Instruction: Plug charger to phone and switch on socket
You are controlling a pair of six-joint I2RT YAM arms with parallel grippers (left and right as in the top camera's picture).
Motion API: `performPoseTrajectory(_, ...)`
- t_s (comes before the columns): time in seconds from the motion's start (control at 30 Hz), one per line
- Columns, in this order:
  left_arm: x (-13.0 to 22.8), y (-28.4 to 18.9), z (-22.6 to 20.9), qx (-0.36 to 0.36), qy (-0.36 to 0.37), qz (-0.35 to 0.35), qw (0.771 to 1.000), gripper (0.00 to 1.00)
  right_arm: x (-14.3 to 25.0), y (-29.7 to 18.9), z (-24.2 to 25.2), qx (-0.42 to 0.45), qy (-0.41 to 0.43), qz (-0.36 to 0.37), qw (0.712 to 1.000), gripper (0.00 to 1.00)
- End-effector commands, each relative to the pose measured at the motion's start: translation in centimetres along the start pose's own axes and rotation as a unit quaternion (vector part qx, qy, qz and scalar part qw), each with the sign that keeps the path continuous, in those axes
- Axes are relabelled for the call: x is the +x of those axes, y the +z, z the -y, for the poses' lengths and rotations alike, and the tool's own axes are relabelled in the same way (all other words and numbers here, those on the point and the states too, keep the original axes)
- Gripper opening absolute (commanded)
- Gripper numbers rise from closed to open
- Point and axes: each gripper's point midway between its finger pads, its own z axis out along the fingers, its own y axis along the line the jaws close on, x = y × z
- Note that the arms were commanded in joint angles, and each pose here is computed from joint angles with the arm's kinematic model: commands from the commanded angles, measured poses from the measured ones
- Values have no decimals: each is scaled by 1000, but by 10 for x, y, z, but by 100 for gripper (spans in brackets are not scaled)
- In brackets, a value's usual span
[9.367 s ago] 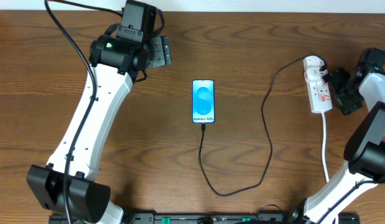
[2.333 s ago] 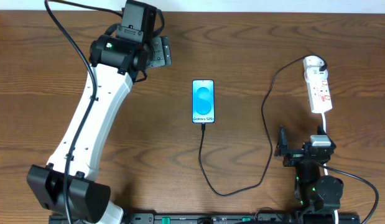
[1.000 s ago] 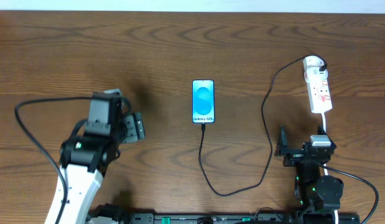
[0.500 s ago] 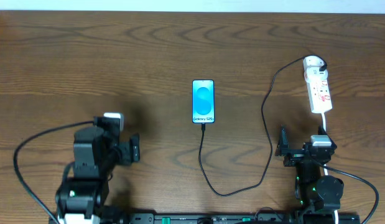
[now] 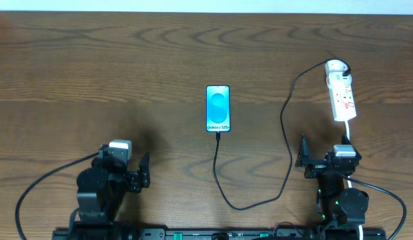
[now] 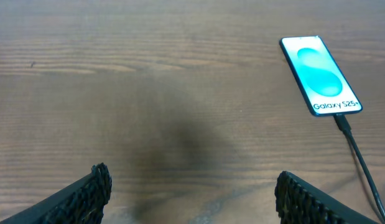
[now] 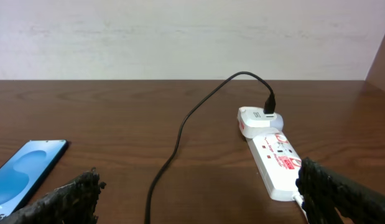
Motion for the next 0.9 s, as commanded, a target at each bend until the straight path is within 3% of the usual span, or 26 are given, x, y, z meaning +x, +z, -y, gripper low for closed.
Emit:
performPoseTrajectory(0.0,0,-1,1,2,7,31,1000,86,1,0,1,3,-8,0,1000,99)
performPoseTrajectory(0.87,-32,12,-2,2,13,209,978,86,1,0,1,3,-7,0,1000,99)
